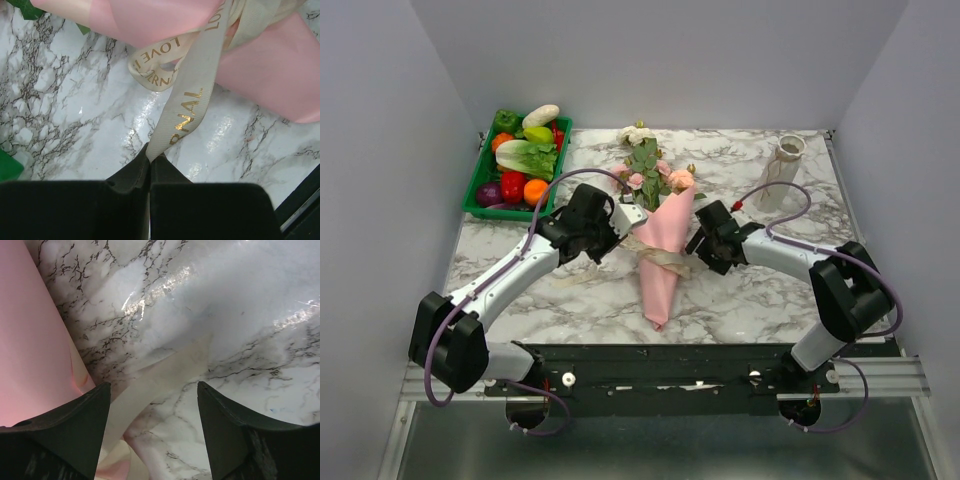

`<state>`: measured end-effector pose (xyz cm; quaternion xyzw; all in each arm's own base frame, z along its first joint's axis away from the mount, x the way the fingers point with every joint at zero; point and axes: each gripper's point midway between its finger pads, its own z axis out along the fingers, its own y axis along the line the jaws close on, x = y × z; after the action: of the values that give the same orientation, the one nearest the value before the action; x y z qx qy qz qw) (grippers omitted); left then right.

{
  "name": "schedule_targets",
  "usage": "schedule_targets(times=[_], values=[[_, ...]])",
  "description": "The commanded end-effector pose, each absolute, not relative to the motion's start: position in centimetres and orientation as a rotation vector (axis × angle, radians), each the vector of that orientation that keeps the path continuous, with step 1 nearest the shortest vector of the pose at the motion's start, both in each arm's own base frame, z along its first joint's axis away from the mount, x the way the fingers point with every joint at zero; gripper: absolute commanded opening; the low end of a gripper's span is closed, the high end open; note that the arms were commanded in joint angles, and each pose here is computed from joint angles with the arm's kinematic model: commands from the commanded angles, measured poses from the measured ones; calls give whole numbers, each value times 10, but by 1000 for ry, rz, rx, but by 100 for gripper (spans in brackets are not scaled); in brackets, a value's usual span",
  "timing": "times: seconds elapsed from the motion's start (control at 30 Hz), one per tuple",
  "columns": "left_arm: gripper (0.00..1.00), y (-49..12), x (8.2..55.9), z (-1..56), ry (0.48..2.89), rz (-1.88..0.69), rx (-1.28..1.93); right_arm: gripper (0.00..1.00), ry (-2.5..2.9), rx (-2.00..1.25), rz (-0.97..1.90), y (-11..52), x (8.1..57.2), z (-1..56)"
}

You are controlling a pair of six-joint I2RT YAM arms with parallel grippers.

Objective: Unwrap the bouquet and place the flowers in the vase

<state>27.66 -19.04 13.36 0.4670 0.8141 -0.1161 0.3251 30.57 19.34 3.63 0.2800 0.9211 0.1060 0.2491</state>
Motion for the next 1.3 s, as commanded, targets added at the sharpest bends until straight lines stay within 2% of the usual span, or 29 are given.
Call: schedule_targets(times=[0.0, 0.2, 0.3, 0.33, 0.4, 0.43, 0.5, 0.53, 0.73, 1.0, 1.17, 1.23, 1.27], values=[[7, -190, 270, 130, 2148, -330, 1241, 77, 2536, 833, 346, 214, 305, 26], [7, -190, 271, 131, 2142, -322, 1233, 70, 2591, 903, 346, 218, 287, 8], [7, -188, 272, 129, 2137, -313, 1228, 61, 2597, 931, 354, 220, 282, 7], [7, -188, 272, 129, 2135, -311, 1226, 54, 2597, 933, 357, 221, 281, 7], [7, -188, 272, 128, 2135, -306, 1226, 46, 2598, 931, 360, 221, 278, 6], [7, -187, 272, 128, 2137, -301, 1224, 32, 2593, 935, 364, 221, 278, 7], [7, -186, 273, 128, 2134, -295, 1222, 17, 2590, 935, 360, 220, 277, 6], [7, -186, 272, 129, 2131, -293, 1222, 1, 2589, 939, 361, 219, 277, 7], [6, -184, 274, 137, 2118, -280, 1213, 1, 2529, 930, 342, 208, 279, 22], [7, -182, 280, 147, 2105, -246, 1196, 0, 2295, 881, 269, 163, 284, 77], [7, -182, 284, 150, 2105, -238, 1192, 1, 2354, 648, 208, 164, 284, 78], [7, -181, 285, 151, 2113, -236, 1190, 16, 2394, 527, 141, 170, 277, 71], [7, -182, 287, 153, 2111, -238, 1185, 37, 2394, 481, 116, 173, 274, 69]])
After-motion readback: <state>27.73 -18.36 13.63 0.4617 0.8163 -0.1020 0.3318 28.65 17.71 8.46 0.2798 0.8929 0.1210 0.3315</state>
